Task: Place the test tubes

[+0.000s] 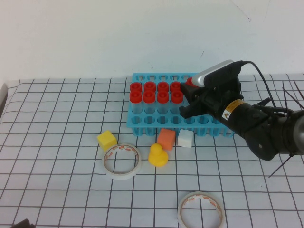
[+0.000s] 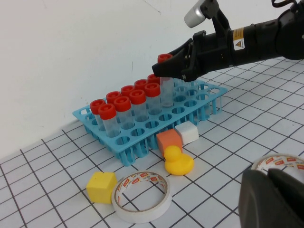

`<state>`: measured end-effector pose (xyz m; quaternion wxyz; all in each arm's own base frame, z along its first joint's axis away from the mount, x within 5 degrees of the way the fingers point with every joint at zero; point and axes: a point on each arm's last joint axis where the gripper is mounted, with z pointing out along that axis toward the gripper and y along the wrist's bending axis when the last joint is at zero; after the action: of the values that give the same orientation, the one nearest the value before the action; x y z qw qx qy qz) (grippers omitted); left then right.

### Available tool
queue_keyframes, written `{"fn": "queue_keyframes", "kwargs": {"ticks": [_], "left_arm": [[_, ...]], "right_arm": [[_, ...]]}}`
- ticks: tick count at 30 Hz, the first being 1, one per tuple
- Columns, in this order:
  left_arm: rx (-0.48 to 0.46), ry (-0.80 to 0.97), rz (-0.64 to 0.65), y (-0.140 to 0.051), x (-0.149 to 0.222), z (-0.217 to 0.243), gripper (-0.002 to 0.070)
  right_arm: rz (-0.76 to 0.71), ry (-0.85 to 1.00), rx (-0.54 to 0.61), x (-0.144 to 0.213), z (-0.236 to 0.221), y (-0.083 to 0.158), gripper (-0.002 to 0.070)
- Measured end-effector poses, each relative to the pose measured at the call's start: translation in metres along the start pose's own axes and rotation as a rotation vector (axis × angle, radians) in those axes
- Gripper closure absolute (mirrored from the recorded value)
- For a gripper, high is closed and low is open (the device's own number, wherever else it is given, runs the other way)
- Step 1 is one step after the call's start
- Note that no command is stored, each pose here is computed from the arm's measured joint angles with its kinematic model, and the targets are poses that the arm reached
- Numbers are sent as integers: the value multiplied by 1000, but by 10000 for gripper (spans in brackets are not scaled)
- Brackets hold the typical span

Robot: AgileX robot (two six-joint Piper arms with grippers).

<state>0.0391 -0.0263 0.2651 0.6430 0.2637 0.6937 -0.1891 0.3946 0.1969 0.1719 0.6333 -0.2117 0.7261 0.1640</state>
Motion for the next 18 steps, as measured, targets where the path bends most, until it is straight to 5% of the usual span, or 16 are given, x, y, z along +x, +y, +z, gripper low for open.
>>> {"fn": "queue_keyframes", "kwargs": {"ticks": [18], "left_arm": [[1,0,-4,0,0,0,677]], "right_arm": [[47,18,52,4,1,-5,403]]}}
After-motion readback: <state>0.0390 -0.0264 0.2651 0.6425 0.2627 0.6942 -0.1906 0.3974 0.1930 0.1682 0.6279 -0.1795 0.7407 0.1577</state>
